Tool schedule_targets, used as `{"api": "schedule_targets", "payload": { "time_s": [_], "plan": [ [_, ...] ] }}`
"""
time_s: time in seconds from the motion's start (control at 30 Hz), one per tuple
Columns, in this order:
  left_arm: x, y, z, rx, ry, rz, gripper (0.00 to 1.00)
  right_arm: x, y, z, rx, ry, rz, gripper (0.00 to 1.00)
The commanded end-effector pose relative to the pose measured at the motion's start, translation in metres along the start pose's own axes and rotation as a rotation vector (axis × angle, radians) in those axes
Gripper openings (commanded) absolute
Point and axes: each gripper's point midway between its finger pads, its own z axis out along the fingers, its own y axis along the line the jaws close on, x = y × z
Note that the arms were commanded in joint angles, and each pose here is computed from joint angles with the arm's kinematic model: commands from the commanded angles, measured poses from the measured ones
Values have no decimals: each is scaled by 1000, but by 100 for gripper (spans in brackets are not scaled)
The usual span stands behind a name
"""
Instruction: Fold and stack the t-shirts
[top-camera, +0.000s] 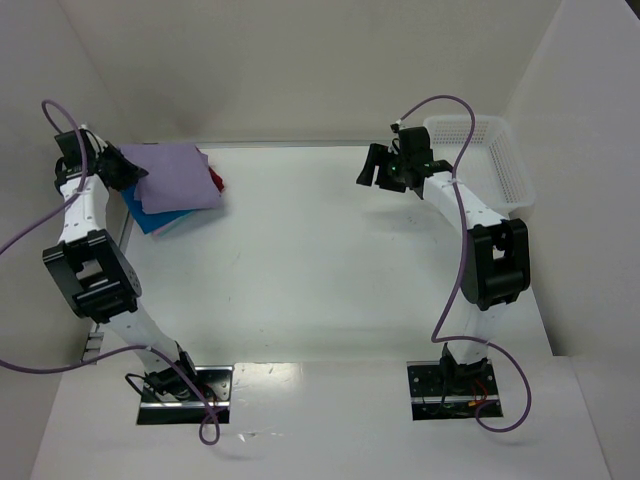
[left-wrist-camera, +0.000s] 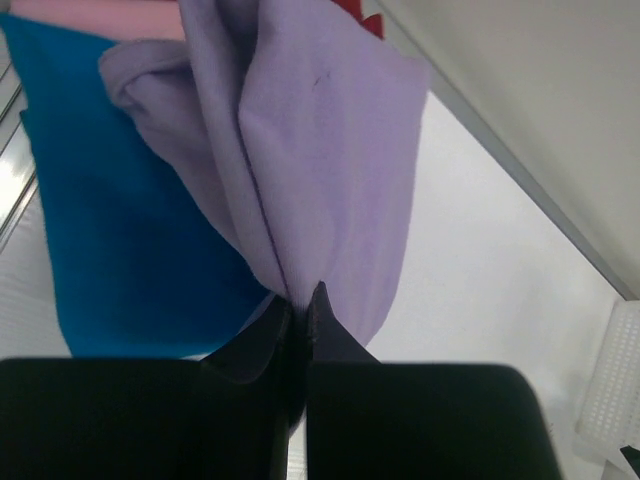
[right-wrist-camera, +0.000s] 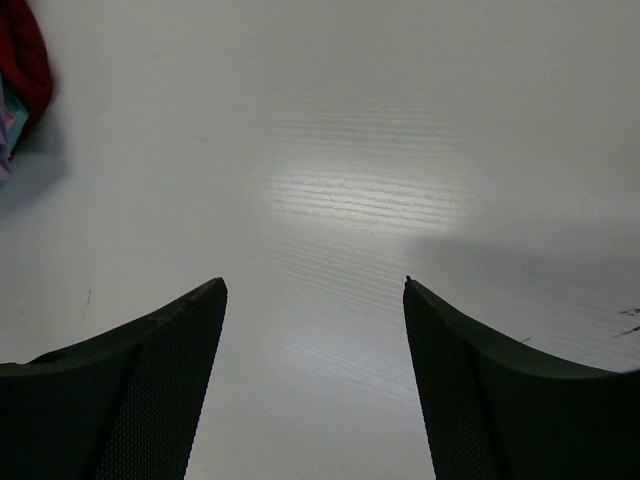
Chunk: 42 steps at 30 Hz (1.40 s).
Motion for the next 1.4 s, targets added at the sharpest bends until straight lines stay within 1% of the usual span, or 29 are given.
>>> {"api": "schedule_targets", "payload": {
  "time_s": [0.0, 0.1, 0.13, 0.17, 0.27, 0.3, 0.37, 0.43, 0.47, 0.53, 0.6, 0.63, 0.73, 0.77, 0.87, 0.9, 0.97, 1.07, 1.1, 1.13, 1.17, 1.37],
  "plan": [
    [-14, -8, -14, 47, -62, 2, 0, -20, 16, -14, -51, -69, -14, 77],
    [-9, 10, -7, -1, -60, -16, 0, -20, 16, -14, -51, -69, -14, 77],
    [-9, 10, -7, -2, -60, -16, 0, -20, 16, -14, -51, -69, -14, 77],
    [-6, 22, -3, -30, -53, -31, 0, -20, 16, -14, -51, -69, -14, 77],
    [3, 36, 4, -52, -27, -50, 0, -20, 17, -14, -51, -68, -5, 77],
    [1, 39, 3, -57, -32, -55, 0, -20, 17, -14, -51, -68, -5, 77],
    [8, 43, 6, -55, -9, -52, 1, -20, 17, -14, -51, -68, -5, 77],
    [17, 46, 9, -50, 9, -47, 4, -20, 17, -14, -51, -68, -5, 77],
    [17, 46, 9, -50, 9, -47, 12, -20, 17, -14, -51, -68, -5, 77],
    [21, 51, 10, -66, 14, -43, 20, -20, 17, -14, -51, -68, -5, 77],
    [20, 53, 10, -74, 11, -32, 30, -23, 19, -15, -55, -77, -7, 77],
    [19, 55, 10, -87, 5, -31, 39, -23, 19, -15, -55, -77, -7, 77],
    [18, 65, 12, -113, 0, -31, 55, -23, 19, -15, -55, -77, -7, 77],
    [18, 65, 12, -113, 0, -31, 60, -20, 17, -14, -51, -68, -5, 77],
    [14, 67, 15, -116, -17, -25, 69, -25, 18, -17, -50, -88, 0, 77],
    [16, 72, 19, -129, -11, -29, 70, -21, 16, -15, -46, -79, 3, 77],
    [7, 70, 25, -122, -26, -23, 70, -21, 16, -15, -46, -79, 3, 77],
    [3, 75, 34, -131, -37, -33, 70, -20, 15, -17, -38, -82, 3, 77],
    [2, 77, 34, -146, -46, -46, 71, -20, 15, -17, -38, -82, 3, 77],
    [-5, 76, 35, -144, -74, -47, 73, -20, 15, -17, -38, -82, 3, 77],
    [-6, 77, 38, -142, -77, -46, 74, -21, 13, -17, -28, -87, 4, 78],
    [-31, 75, 45, -114, -168, -66, 75, -24, 14, -20, -24, -98, 21, 78]
  ]
}}
